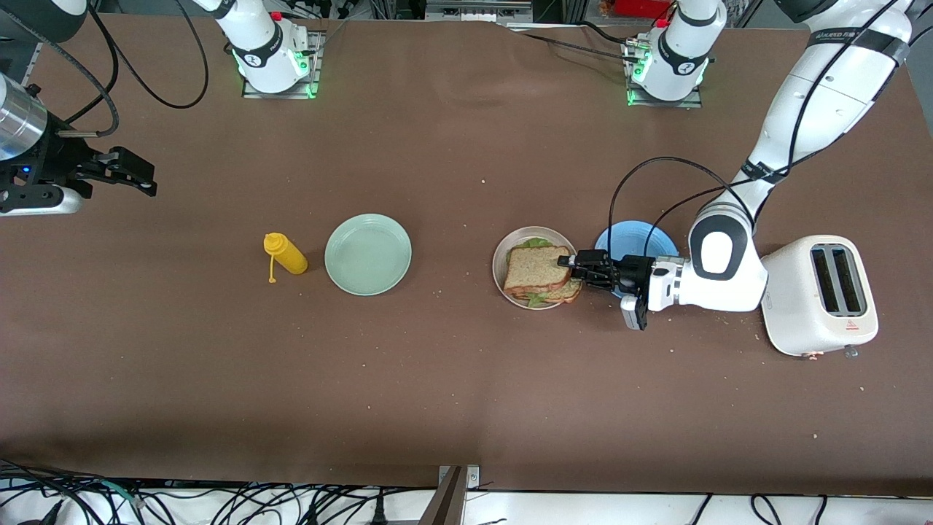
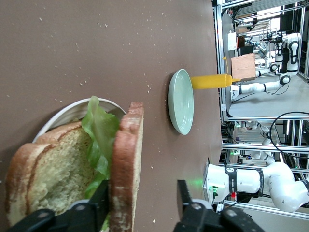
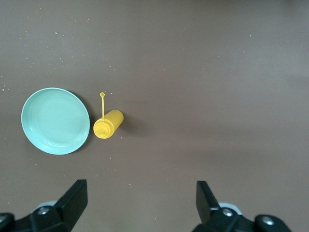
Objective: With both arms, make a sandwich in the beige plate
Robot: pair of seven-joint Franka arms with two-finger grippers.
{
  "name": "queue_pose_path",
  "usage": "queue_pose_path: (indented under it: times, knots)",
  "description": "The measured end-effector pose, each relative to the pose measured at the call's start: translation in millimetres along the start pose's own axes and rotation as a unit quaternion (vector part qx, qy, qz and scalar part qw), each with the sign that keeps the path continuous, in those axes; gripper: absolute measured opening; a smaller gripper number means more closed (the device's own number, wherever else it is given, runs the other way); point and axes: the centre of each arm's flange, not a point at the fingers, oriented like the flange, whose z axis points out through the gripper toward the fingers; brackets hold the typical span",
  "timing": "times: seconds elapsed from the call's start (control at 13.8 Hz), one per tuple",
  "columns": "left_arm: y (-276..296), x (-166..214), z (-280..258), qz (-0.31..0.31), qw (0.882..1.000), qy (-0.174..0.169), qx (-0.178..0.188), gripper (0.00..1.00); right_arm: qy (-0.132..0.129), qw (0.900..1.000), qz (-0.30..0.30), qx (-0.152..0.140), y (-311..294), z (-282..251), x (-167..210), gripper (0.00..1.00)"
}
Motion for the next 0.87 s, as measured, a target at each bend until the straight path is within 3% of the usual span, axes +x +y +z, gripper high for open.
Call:
queue_pose_path:
  times: [0.22, 0.29, 0.65, 0.87]
  knots:
    - [-2, 5, -21, 0.015, 1.0, 0.01, 0.013, 0.96, 0.0, 1.0, 0.001, 0.0, 1, 0, 0, 1.0]
    - [-2, 6, -33, 0.027, 0.999, 0.007, 0.029, 1.0, 0.0, 1.0, 0.001, 0.0, 1, 0, 0, 1.0]
    - [1, 7, -82, 0.05, 0.996, 0.015, 0.071, 1.0, 0.0, 1.0, 0.001, 0.0, 1, 0, 0, 1.0]
    - [26, 12, -111, 0.08, 0.99, 0.011, 0.116, 1.0, 0.0, 1.0, 0.001, 0.0, 1, 0, 0, 1.0]
